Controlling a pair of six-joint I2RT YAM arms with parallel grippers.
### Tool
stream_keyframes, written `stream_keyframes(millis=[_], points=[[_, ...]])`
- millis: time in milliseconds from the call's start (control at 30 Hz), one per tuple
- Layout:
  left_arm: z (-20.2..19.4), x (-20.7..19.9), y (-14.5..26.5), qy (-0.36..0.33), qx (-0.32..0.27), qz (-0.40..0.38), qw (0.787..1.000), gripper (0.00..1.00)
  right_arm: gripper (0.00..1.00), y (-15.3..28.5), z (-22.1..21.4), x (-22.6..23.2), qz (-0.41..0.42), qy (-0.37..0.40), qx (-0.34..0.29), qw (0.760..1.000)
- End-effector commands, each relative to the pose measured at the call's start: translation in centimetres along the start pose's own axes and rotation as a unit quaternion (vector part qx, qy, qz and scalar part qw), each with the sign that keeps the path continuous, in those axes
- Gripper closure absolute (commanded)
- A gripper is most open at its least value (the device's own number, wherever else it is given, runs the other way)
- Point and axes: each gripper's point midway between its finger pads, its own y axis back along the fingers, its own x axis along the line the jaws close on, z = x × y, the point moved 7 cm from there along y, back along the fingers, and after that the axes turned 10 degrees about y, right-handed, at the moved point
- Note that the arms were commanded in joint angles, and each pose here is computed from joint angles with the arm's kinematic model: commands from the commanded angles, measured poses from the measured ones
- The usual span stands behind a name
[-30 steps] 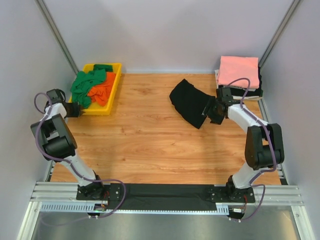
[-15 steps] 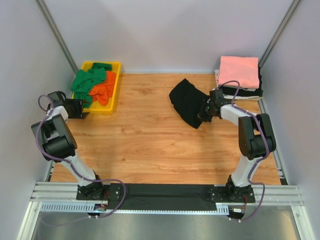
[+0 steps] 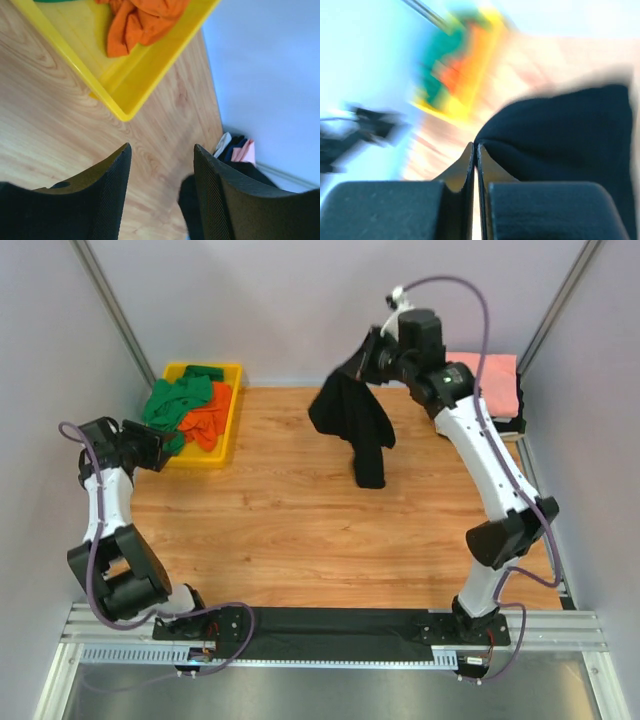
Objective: Fold and stack the t-shirts
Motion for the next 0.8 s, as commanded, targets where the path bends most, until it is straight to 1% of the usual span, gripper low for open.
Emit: stream_keyframes(millis=[0,33,67,100,133,167,233,267,300,333,367,400,433,467,500,533,600,633,700,733,767], points=[[-1.5,-1.4,3.9,-0.089,0.009,-0.027,0.996,0.4,1.0,7.9,4.3,5.0,-0.002,0.043,-0.061,0.997],[-2.0,-1.7,5.5,-0.115,0.001,-0.033,0.993,0.4,1.0,9.1,4.9,5.3,-0.008,0.042,-0.077,0.996],[-2.3,-1.9,6.3,-0.129,-0.003,-0.039,0.991,0.4,1.0,9.4,5.1,4.8,-0.03,0.041,-0.089,0.995],[-2.6,-2.1,6.9,-0.14,-0.006,-0.043,0.989,0.4,1.0,9.2,4.6,4.3,-0.046,0.038,-0.084,0.995],[-3.2,-2.3,8.2,-0.153,-0.012,-0.049,0.987,0.4,1.0,8.2,3.2,3.1,-0.07,0.033,-0.062,0.995],[-3.4,-2.3,8.7,-0.17,-0.013,-0.052,0.984,0.4,1.0,8.3,2.5,1.8,-0.117,0.028,-0.062,0.991],[-4.2,-2.1,9.8,-0.187,-0.012,-0.049,0.981,0.4,1.0,8.0,0.9,0.1,-0.168,0.012,-0.047,0.985],[-4.3,-2.1,10.1,-0.206,-0.012,-0.046,0.977,0.4,1.0,6.4,-2.3,-2.7,-0.23,0.011,-0.003,0.973],[-4.6,-1.9,10.4,-0.216,-0.01,-0.04,0.975,0.4,1.0,5.6,-3.9,-4.2,-0.254,0.004,0.021,0.967],[-5.3,-1.4,10.5,-0.224,-0.002,-0.022,0.974,0.4,1.0,4.3,-6.2,-6.1,-0.274,-0.012,0.058,0.96],[-5.5,-1.1,10.5,-0.231,0.0,-0.013,0.973,0.4,0.98,3.1,-9.8,-9.0,-0.288,-0.037,0.122,0.949],[-5.8,-0.4,10.3,-0.244,0.002,0.004,0.97,0.4,0.74,2.2,-11.6,-10.4,-0.287,-0.049,0.148,0.945],[-6.7,0.2,10.1,-0.254,0.02,0.015,0.967,0.4,0.56,1.5,-13.3,-12.0,-0.295,-0.058,0.178,0.937],[-7.2,0.9,9.9,-0.262,0.032,0.027,0.964,0.4,0.33,1.5,-15.8,-12.9,-0.306,-0.056,0.212,0.927],[-7.8,1.5,9.6,-0.283,0.043,0.041,0.957,0.4,0.3,1.7,-16.6,-13.0,-0.308,-0.049,0.221,0.924],[-8.1,2.3,9.4,-0.289,0.058,0.062,0.954,0.4,0.29,2.3,-17.0,-11.7,-0.297,-0.032,0.215,0.93],[-8.7,3.4,9.0,-0.301,0.078,0.086,0.946,0.4,0.28,3.2,-18.2,-10.5,-0.302,-0.004,0.208,0.93],[-8.8,4.1,8.9,-0.308,0.089,0.1,0.942,0.41,0.28,4.1,-18.3,-7.9,-0.277,0.022,0.195,0.941],[-9.0,5.1,8.6,-0.311,0.097,0.113,0.939,0.41,0.28,5.1,-19.0,-5.4,-0.265,0.047,0.185,0.945],[-9.0,5.4,8.6,-0.314,0.097,0.114,0.938,0.42,0.28,5.9,-19.9,-2.7,-0.234,0.073,0.182,0.952],[-9.2,5.9,8.5,-0.315,0.101,0.118,0.936,0.42,0.28,6.2,-20.6,-1.5,-0.229,0.078,0.18,0.954]])
